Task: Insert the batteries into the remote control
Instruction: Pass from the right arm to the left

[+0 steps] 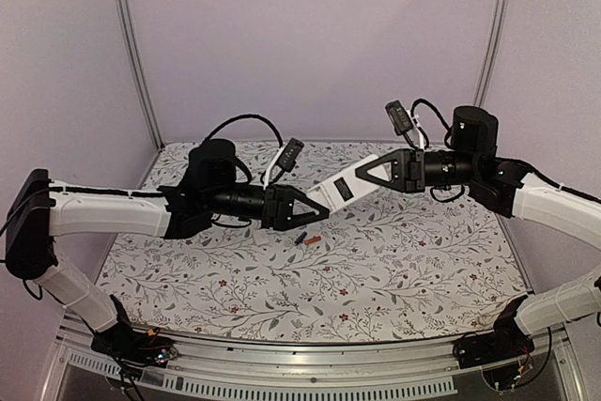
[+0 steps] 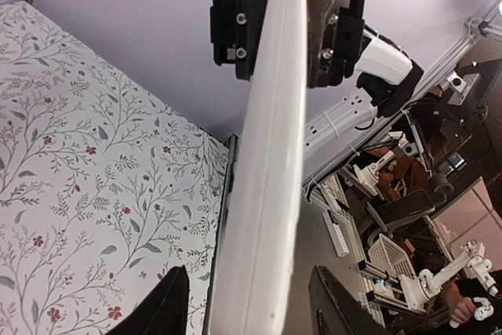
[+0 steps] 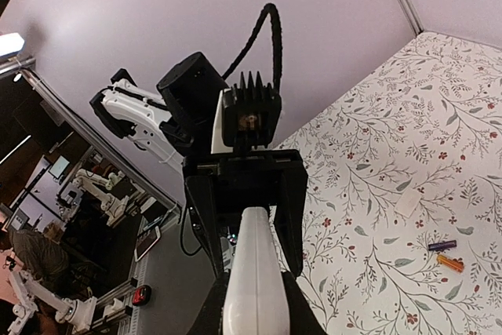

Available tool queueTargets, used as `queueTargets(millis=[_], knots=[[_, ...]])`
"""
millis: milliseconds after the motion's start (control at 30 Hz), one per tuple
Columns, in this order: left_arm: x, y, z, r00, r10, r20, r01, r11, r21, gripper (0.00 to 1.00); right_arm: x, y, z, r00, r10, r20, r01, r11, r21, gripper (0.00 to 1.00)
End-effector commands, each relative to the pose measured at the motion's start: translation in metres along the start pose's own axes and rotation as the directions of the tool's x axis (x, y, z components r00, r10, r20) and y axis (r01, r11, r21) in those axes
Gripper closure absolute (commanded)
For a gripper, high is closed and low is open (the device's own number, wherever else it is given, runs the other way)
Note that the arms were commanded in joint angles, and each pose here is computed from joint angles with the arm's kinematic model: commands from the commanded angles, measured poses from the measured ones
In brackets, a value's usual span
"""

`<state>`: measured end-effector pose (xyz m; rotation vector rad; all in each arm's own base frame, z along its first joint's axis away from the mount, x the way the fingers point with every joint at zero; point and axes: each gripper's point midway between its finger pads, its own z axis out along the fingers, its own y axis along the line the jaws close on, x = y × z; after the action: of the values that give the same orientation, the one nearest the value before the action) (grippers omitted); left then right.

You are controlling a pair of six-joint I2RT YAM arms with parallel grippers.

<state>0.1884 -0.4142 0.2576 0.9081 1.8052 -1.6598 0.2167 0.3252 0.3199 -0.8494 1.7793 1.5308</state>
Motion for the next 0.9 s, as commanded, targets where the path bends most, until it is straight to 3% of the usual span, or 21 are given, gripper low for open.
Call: queueTargets(millis=[0,167,467,867], knots=[[-0.037,-0.029,-0.010,0.986,0.043,0.160,-0.059,0.994,0.095,0.48,-0.029,0.016,-0.007,0.988,-0.021,0.153,0.027,0.999,-0.038,1.00],[-0.052,-0.037,-0.013,0.972,0.042,0.231,-0.071,0.990,0.119,0.53,-0.036,0.020,-0.011,0.973,-0.015,0.231,0.032,0.997,-0.070,1.00],[-0.062,-0.036,-0.012,0.967,0.034,0.254,-0.065,0.991,0.117,0.75,-0.040,0.023,-0.006,0.963,0.035,0.268,0.002,0.991,-0.137,0.98],[-0.079,-0.037,-0.016,0.950,0.031,0.310,-0.069,0.991,0.111,0.71,-0.035,0.021,-0.001,0.964,0.038,0.265,-0.003,0.992,-0.129,0.96]])
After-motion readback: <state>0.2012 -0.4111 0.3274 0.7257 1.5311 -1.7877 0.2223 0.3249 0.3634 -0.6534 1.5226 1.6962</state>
